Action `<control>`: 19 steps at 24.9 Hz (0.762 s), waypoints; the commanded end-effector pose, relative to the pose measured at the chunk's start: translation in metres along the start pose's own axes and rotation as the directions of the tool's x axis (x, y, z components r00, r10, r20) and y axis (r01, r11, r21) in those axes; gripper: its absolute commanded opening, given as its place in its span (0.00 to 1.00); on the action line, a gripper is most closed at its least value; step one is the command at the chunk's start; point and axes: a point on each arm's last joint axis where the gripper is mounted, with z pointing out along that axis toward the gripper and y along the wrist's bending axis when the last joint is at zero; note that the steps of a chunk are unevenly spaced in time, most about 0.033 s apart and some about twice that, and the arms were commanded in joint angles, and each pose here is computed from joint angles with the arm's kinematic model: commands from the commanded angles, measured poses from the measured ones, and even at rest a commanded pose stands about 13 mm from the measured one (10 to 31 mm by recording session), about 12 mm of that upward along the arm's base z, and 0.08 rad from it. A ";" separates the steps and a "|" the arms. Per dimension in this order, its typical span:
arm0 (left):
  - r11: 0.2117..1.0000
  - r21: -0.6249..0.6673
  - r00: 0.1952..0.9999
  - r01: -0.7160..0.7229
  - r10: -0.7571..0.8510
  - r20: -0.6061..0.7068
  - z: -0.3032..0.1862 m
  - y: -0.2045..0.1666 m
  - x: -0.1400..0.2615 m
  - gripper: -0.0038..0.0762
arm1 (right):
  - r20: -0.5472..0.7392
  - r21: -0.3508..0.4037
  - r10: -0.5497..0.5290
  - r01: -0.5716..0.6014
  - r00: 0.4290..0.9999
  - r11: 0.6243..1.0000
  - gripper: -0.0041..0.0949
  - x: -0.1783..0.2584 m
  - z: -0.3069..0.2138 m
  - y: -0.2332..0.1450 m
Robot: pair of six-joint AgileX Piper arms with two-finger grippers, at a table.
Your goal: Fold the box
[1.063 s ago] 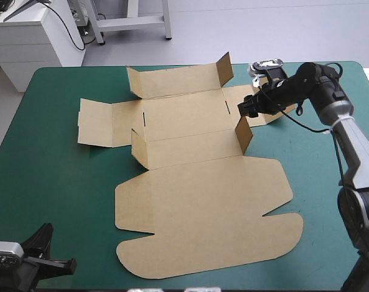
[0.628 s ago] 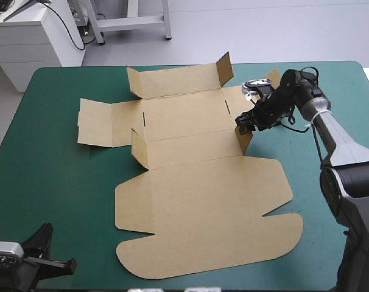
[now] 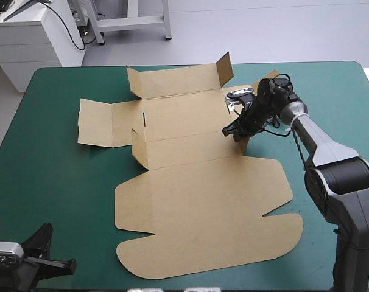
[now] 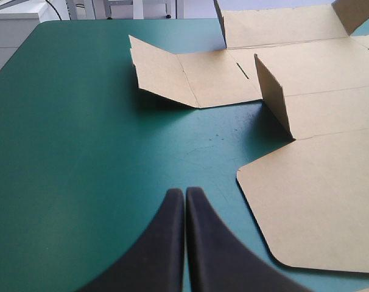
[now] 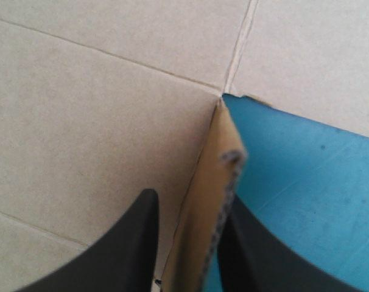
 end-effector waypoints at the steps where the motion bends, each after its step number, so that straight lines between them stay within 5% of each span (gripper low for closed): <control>1: 1.000 0.007 0.995 0.011 -0.011 0.102 -0.006 -0.001 -0.011 0.04 | 0.107 0.019 -0.021 0.019 0.994 1.000 0.02 -0.008 -0.036 0.004; 13: 1.000 0.007 0.995 0.011 -0.011 0.102 -0.006 -0.001 -0.011 0.04 | 0.143 0.084 -0.273 0.264 0.951 0.961 0.02 -0.024 -0.088 0.010; 19: 1.000 0.007 0.995 0.011 -0.011 0.102 -0.006 -0.001 -0.011 0.04 | 0.155 0.114 -0.444 0.431 0.882 0.895 0.02 -0.030 -0.095 0.025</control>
